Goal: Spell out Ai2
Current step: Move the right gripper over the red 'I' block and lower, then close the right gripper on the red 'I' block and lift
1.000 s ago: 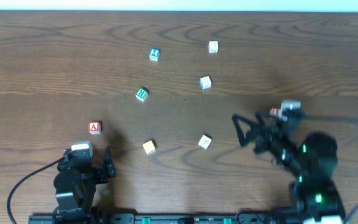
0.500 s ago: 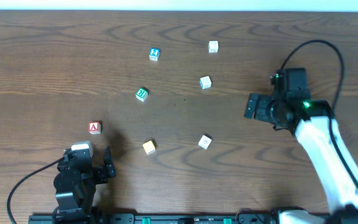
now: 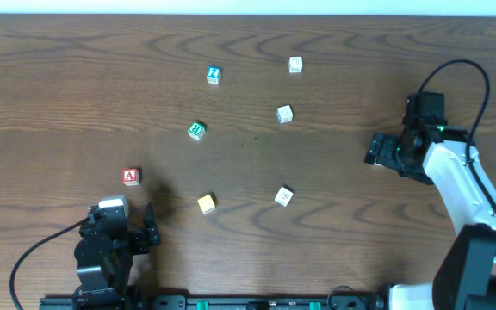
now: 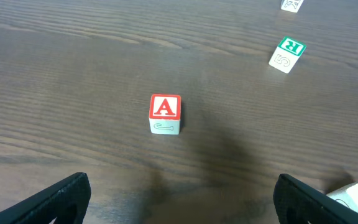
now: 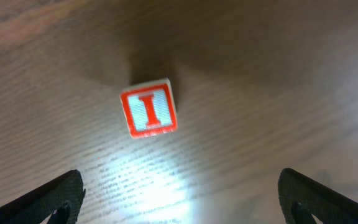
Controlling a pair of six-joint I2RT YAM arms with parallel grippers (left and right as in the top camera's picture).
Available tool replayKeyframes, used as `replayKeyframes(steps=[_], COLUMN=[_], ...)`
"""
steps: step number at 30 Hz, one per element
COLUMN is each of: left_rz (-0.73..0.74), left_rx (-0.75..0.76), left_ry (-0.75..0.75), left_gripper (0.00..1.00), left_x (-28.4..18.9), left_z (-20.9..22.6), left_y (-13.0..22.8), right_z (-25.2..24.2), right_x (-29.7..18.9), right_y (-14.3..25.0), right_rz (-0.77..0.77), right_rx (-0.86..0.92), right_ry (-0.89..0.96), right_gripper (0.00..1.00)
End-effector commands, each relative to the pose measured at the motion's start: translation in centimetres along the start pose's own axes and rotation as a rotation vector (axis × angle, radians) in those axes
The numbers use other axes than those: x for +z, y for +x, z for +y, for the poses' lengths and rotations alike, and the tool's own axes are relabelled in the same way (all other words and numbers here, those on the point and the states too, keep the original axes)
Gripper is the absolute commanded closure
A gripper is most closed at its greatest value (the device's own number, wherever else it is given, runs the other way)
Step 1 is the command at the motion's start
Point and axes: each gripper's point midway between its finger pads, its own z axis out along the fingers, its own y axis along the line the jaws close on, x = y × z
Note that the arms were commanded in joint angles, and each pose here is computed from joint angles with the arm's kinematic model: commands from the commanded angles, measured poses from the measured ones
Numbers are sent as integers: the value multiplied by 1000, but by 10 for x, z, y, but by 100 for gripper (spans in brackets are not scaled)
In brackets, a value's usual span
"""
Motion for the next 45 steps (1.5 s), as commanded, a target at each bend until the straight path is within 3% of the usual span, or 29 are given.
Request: replayKeyframes(steps=[1,10,19,25,32,35,45], left_rz=[0,0,0,0,0,0,0], left_rx=[8,8,8,8,8,8,8], left_ry=[3,3,3,3,3,3,3], left_gripper=[5,5,5,5,5,5,5], left_x=[1,1,1,1,1,1,1], left_z=[-1,-1,-1,-1,-1,-1,-1], left_y=[1,1,1,1,1,1,1], right_z=[12,13,12,15,15,16,18], right_x=[9,44,51,51,51,51,51], right_y=[0,12,-6,-14,-16,-17,-14], right_rz=[30,123,50,15,7,5,18], right_rx=[-72,-78,-117,-121,-121,-121,-121], right_ry=[-57,-45,-21,-34,-35,-35,-53], right_gripper=[1,4,17,39,50,63,78])
